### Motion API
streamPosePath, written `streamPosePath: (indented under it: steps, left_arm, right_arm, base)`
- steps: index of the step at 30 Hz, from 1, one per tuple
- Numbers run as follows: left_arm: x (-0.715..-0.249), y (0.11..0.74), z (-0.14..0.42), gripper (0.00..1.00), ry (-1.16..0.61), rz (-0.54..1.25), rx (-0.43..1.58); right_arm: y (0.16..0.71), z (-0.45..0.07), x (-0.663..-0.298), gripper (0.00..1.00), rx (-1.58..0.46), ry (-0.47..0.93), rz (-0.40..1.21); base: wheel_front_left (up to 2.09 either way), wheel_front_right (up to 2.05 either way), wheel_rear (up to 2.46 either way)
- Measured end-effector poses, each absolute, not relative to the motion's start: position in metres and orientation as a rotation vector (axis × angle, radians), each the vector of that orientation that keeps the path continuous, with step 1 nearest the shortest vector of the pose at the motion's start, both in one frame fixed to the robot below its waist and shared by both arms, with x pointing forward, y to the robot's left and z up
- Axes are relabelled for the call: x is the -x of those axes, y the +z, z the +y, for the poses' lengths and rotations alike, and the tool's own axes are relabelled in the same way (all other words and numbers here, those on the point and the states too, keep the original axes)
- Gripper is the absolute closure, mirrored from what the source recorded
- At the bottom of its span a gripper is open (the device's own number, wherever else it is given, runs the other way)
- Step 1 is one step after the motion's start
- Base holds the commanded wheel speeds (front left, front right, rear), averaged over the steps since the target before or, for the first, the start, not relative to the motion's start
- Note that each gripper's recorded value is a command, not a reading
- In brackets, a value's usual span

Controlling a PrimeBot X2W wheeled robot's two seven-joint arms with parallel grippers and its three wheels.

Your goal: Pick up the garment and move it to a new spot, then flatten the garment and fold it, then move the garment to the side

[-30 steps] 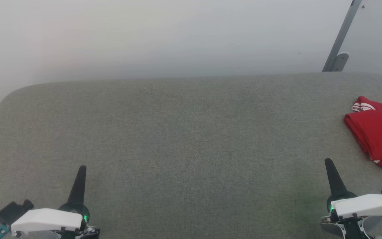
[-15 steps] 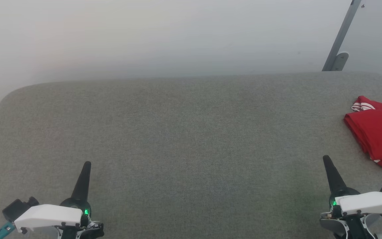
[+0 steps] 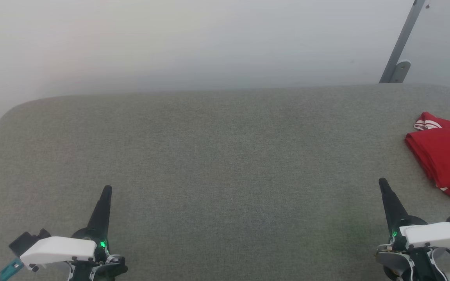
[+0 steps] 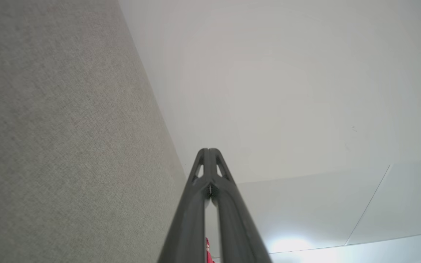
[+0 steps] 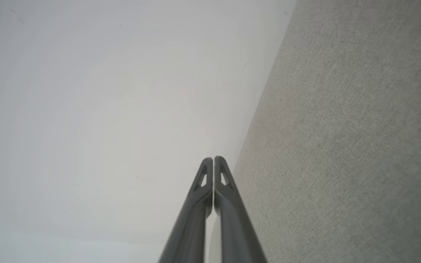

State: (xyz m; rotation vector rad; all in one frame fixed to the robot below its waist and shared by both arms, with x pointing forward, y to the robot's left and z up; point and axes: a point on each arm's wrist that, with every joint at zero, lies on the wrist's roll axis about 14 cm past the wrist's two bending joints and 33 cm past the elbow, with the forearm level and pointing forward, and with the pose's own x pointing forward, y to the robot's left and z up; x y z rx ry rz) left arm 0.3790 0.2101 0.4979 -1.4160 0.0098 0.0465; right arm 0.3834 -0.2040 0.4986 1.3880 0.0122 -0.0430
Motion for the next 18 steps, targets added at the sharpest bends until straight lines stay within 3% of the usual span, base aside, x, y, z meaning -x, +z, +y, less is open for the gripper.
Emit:
streamPosePath:
  steps: [18]
  left_arm:
    - [-0.3851,0.5015,0.2018,1.0,0.02,0.013,1.531]
  right_arm:
    - [0.5035,-0.2014,-0.3869,1.0,-1.528,-0.016,0.006]
  base:
    - [0.0,0.0,0.0]
